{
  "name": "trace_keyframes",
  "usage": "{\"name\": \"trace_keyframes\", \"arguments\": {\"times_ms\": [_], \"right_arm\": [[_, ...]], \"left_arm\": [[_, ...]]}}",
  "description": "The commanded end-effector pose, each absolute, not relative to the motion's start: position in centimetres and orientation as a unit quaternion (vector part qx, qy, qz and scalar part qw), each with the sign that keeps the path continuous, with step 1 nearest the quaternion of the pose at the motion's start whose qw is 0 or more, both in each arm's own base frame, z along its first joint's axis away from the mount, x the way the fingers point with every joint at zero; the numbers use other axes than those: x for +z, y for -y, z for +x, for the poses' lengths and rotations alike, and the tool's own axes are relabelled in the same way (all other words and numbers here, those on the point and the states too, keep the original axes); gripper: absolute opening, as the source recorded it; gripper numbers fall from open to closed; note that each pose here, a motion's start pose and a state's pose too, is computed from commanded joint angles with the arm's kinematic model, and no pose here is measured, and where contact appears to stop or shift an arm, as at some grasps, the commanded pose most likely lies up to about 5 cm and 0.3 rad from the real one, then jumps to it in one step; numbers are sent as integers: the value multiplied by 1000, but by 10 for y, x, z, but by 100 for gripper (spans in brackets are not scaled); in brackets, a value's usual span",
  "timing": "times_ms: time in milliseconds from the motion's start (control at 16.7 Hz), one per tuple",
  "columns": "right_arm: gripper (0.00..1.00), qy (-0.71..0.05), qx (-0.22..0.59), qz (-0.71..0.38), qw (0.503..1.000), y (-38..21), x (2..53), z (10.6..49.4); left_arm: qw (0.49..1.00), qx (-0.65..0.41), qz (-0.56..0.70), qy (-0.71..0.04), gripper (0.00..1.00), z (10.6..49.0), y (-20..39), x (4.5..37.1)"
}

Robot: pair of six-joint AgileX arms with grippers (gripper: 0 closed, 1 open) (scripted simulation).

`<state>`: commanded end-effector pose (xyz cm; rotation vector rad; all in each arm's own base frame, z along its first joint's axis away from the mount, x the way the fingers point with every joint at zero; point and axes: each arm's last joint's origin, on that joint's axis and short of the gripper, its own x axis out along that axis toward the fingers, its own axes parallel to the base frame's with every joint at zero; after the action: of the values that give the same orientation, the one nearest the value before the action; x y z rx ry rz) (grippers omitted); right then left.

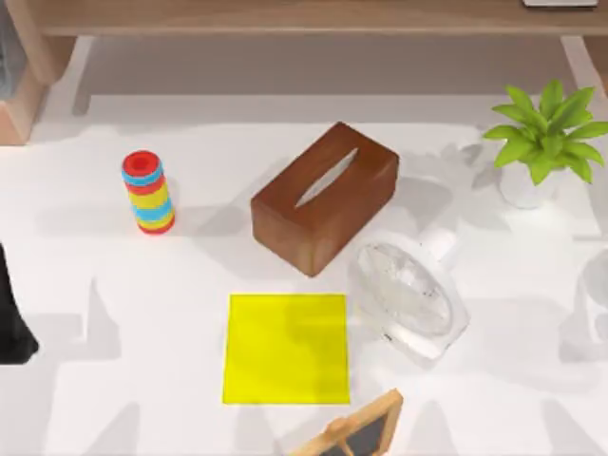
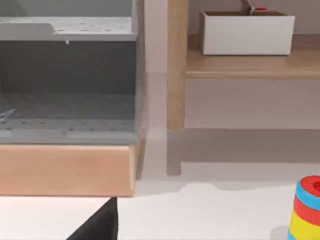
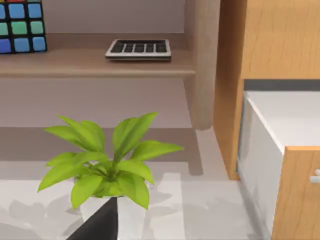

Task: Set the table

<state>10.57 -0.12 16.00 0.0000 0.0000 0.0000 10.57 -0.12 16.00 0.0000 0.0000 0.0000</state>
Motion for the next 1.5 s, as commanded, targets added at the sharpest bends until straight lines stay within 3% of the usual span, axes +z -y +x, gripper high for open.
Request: {"name": "trace_keyframes", "arguments": {"times_ms": [300,720,900,1080,1260,1500], "right_arm": [[100,-28,-18,0,999,4,170,106],[100,-209,-102,12,972,27,258,134],[100,-303,-133,26,943,50,312,183],[100,-388,-151,42,908,85,347,257],[100,-469,-152,55,868,123,339,333],[100,-562,-135,67,814,159,287,406]], "left_arm": [[1000,0,0,0,100,106,1,160],[1000,0,0,0,100,106,1,160],[1000,0,0,0,100,106,1,160],[1000,0,0,0,100,106,1,160],[1000,0,0,0,100,106,1,160],[1000,0,0,0,100,106,1,160]]}}
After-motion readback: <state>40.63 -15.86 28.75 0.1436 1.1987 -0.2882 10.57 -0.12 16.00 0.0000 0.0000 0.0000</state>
